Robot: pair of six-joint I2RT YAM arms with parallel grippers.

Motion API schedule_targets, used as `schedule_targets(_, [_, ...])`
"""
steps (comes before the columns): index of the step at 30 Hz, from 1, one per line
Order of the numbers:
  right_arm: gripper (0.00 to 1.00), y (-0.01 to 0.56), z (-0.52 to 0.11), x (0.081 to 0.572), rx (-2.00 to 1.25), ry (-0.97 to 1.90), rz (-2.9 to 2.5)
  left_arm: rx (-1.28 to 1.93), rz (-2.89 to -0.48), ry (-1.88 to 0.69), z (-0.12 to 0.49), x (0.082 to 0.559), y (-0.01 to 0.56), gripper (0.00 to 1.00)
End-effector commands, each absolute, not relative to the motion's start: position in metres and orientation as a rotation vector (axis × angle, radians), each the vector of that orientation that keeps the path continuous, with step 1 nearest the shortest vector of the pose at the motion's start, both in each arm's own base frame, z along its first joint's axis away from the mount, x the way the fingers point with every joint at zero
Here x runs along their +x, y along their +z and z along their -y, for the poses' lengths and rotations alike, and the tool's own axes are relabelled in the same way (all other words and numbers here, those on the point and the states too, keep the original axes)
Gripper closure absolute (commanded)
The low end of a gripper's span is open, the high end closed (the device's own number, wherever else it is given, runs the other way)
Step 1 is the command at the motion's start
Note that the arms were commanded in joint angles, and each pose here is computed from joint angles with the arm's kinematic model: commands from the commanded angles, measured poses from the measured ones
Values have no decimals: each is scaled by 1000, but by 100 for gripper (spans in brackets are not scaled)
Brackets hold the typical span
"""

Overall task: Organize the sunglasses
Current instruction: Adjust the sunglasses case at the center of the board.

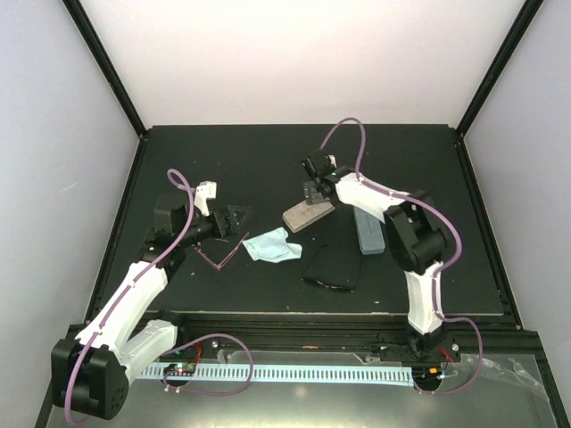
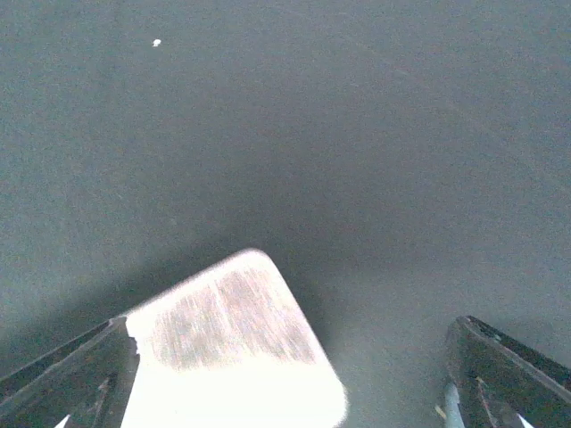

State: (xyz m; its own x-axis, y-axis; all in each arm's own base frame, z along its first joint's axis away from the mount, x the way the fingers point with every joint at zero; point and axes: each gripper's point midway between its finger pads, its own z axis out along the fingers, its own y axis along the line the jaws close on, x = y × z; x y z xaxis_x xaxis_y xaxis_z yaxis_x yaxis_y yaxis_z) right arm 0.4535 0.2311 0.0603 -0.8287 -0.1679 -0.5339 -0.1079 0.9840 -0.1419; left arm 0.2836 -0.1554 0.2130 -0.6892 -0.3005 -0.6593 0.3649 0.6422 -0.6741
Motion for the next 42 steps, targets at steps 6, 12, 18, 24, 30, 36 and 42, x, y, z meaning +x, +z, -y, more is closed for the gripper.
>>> schedule_targets(6, [39, 79, -187, 408, -50, -75, -2545, 47, -2069, -1060, 154, 280, 212, 1])
schedule_targets(12, [61, 56, -203, 364, -262, 93, -2651, 40, -2083, -1063, 155, 279, 206, 1])
schedule_targets(18, [65, 55, -260, 343, -470, 361, -2655, 22, -2092, -1070, 156, 280, 199, 1])
schedule_targets(24, [69, 42, -305, 347, -533, 443, -2691, 21, -2095, -1062, 155, 279, 200, 1])
schedule_targets(30, [69, 39, -328, 376, -509, 421, -2676, 13, -2098, -1056, 154, 278, 198, 1])
schedule_targets(36, [66, 57, -348, 417, -449, 402, -2590, 12, -2097, -1052, 153, 277, 198, 1])
schedule_targets(42, [48, 92, -350, 422, -486, 449, -2498, 10, -2099, -1042, 152, 276, 197, 1])
